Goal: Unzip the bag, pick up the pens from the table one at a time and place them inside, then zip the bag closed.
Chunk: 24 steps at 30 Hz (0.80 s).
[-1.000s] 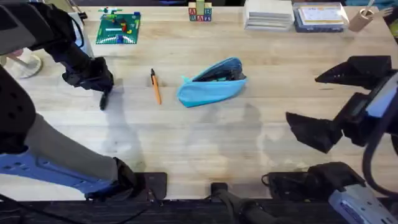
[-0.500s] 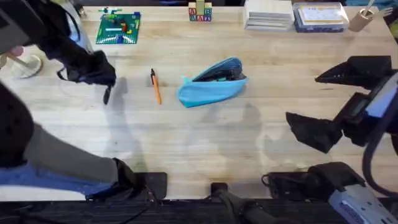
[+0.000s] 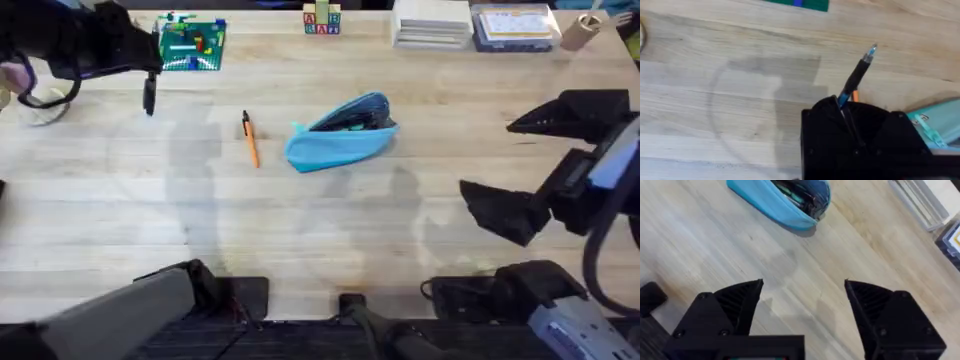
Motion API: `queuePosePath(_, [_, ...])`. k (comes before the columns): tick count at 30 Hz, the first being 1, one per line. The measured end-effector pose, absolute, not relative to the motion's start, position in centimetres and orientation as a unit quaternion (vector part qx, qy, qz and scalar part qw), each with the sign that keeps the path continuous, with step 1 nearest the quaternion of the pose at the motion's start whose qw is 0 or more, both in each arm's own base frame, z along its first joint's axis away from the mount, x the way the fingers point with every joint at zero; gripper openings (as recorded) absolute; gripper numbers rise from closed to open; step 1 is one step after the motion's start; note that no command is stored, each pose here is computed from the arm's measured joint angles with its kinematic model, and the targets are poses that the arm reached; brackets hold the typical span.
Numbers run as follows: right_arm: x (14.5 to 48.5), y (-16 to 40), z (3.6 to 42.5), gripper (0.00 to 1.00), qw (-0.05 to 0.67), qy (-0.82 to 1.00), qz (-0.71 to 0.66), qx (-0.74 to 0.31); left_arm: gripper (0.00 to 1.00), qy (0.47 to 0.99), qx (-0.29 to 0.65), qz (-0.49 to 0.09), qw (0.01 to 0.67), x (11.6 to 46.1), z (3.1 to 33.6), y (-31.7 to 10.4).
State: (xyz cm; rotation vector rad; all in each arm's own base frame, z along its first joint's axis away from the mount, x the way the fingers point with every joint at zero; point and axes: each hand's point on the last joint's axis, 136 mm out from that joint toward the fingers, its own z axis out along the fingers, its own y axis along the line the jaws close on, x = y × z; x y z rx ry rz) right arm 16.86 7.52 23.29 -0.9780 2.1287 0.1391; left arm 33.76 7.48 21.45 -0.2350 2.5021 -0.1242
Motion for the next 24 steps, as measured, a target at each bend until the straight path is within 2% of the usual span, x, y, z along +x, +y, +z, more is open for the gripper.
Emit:
queuePosePath(9, [16.9,7.5,23.3,0.996,0.387,0.836,0.055,-0.384,0.043,0.94,0.008,-0.095,0.326,31.7,24.3,0.3])
queuePosePath(20, [16.9,7.5,23.3,0.996,0.387,0.836,0.055,-0.384,0.043,0.903,0.173,-0.168,0.355,31.7,26.3,-10.4])
queuePosePath(24, [16.9,7.5,23.3,0.996,0.387,0.836,0.055,-0.384,0.043,0.894,0.201,-0.18,0.359,31.3,26.6,-12.3])
